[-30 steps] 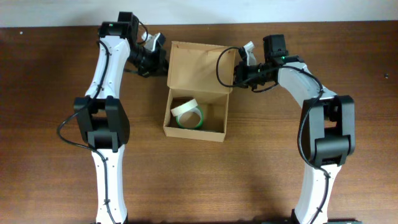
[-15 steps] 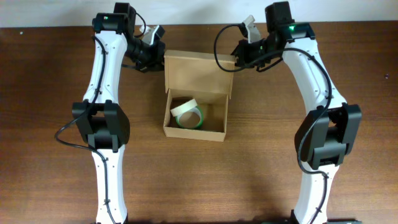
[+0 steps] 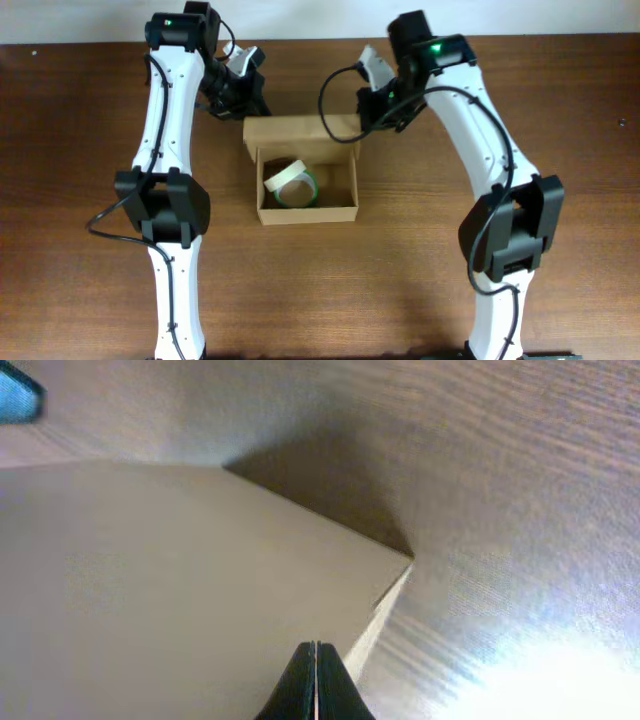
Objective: Pack container
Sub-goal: 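Push the box lid closed with both grippers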
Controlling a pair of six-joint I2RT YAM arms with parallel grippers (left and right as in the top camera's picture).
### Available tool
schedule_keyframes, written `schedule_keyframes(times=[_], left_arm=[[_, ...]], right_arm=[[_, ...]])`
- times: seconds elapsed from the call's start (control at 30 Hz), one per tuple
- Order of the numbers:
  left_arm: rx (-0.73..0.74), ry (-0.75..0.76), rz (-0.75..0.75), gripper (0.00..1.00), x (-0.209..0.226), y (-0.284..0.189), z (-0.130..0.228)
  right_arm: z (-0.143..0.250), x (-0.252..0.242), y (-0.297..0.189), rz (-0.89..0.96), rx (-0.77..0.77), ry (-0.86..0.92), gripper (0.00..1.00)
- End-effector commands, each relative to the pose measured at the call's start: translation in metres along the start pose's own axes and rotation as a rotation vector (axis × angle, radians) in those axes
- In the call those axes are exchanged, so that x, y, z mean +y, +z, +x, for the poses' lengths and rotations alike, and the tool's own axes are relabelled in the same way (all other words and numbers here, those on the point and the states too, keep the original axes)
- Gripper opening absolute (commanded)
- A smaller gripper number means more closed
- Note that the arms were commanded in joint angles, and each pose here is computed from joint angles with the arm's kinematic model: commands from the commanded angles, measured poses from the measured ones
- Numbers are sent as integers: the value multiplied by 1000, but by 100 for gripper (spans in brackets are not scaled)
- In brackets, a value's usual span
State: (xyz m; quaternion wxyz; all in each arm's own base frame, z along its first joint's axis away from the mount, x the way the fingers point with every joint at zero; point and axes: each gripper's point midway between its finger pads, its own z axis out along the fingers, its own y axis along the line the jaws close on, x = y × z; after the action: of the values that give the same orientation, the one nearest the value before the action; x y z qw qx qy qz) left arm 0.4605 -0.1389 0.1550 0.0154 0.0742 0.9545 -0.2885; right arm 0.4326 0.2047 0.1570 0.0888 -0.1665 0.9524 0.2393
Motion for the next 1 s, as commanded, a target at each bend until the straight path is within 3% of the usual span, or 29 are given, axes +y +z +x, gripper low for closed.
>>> schedule_keyframes(times=[0.0, 0.5, 0.8, 0.97], left_arm=[[-74, 93, -72, 2, -23, -34, 3], [-175, 148, -352, 1, -49, -78, 23], [-77, 112, -454, 1, -42, -91, 91], [-18, 100, -454, 1, -27, -69, 110]], right_arm=[[0, 18, -32, 143, -55, -102, 4], [40, 37, -53, 315, 44, -170, 4], [62, 52, -49, 334, 126, -206, 4], [56, 61, -42, 325, 99, -235, 4]])
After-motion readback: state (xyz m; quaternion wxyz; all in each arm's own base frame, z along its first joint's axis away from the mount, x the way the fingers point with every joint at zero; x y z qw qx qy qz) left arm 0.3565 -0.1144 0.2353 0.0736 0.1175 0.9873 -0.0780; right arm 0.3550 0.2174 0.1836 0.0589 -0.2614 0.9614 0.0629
